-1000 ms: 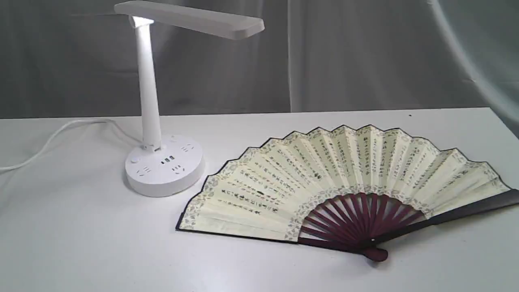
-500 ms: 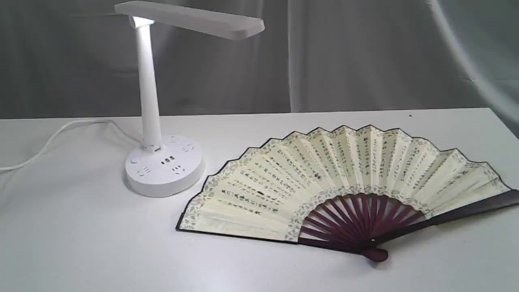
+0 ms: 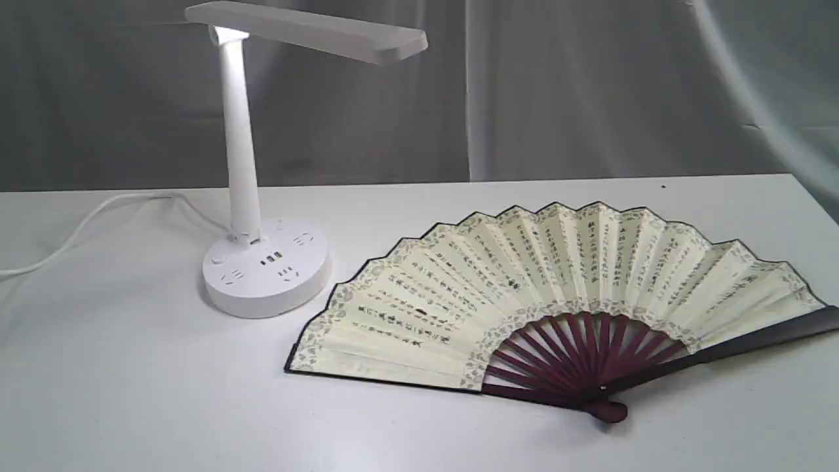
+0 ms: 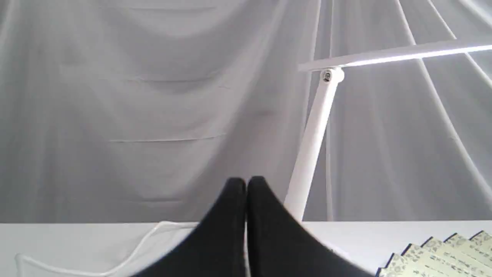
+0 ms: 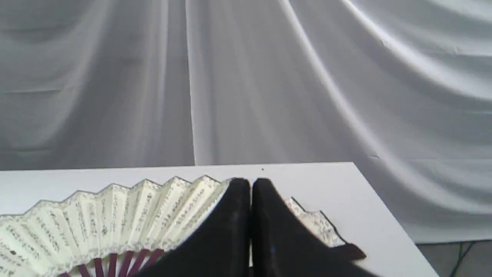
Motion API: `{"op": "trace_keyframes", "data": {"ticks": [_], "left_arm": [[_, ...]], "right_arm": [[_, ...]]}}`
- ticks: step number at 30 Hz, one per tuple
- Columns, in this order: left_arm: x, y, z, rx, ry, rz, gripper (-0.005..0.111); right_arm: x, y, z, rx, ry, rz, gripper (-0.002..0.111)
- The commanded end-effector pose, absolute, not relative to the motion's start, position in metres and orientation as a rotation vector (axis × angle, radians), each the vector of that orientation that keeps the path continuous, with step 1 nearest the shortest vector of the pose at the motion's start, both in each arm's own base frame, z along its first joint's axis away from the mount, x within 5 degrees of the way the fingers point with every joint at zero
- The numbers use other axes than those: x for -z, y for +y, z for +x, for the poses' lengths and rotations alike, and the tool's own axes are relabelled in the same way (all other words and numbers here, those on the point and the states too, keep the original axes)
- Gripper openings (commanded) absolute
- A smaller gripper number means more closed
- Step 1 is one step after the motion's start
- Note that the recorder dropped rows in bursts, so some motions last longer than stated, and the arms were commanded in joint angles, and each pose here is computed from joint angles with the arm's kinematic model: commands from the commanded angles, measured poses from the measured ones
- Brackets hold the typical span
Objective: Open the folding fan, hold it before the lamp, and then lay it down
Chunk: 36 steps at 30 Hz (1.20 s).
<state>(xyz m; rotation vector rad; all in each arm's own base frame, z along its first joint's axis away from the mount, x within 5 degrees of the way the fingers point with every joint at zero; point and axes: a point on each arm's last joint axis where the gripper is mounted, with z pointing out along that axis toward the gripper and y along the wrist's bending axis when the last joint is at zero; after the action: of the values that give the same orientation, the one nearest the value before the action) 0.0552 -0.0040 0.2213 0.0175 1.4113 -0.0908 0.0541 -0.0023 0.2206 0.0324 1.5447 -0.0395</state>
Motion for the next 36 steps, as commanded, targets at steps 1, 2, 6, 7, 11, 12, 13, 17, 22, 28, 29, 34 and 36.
{"op": "trace_keyframes", "data": {"ticks": [1, 2, 6, 7, 11, 12, 13, 17, 22, 28, 29, 34, 36], "left_arm": [[-0.222, -0.004, 0.055, 0.088, 1.388, 0.028, 0.000], [-0.222, -0.004, 0.055, 0.086, 1.388, 0.030, 0.000], [-0.222, -0.004, 0.055, 0.086, 1.386, 0.031, 0.000], [-0.222, -0.004, 0.055, 0.086, 1.389, 0.030, 0.000], [-0.216, -0.004, 0.056, 0.078, 1.455, 0.025, 0.000], [-0.214, -0.004, 0.056, 0.076, 1.477, 0.023, 0.000], [-0.211, -0.003, 0.056, 0.073, 1.504, 0.021, 0.000], [-0.206, -0.003, 0.056, 0.066, 1.560, 0.016, 0.000], [-0.206, -0.003, 0.056, 0.066, 1.564, 0.016, 0.000], [-0.206, -0.003, 0.056, 0.066, 1.564, 0.016, 0.000], [-0.206, -0.003, 0.056, 0.066, 1.564, 0.016, 0.000], [-0.206, -0.003, 0.056, 0.066, 1.564, 0.016, 0.000], [-0.206, -0.003, 0.056, 0.066, 1.564, 0.016, 0.000]], "right_arm": [[-0.204, -0.002, 0.056, 0.030, 1.580, 0.040, 0.000], [-0.201, -0.002, 0.056, 0.037, 1.617, 0.032, 0.000], [-0.199, -0.002, 0.056, 0.069, 1.635, -0.004, 0.000], [-0.199, -0.002, 0.056, 0.077, 1.636, -0.012, 0.000], [-0.198, -0.002, 0.056, 0.078, 1.647, -0.014, 0.000], [-0.198, -0.002, 0.056, 0.078, 1.649, -0.014, 0.000], [-0.198, -0.002, 0.056, 0.078, 1.649, -0.014, 0.000], [-0.198, -0.002, 0.056, 0.078, 1.649, -0.014, 0.000], [-0.198, -0.002, 0.056, 0.074, 1.649, -0.011, 0.000], [-0.198, -0.002, 0.056, 0.076, 1.649, -0.012, 0.000], [-0.198, -0.002, 0.056, 0.076, 1.649, -0.012, 0.000], [-0.198, -0.002, 0.056, 0.076, 1.647, -0.012, 0.000], [-0.198, -0.002, 0.056, 0.076, 1.647, -0.012, 0.000]]}}
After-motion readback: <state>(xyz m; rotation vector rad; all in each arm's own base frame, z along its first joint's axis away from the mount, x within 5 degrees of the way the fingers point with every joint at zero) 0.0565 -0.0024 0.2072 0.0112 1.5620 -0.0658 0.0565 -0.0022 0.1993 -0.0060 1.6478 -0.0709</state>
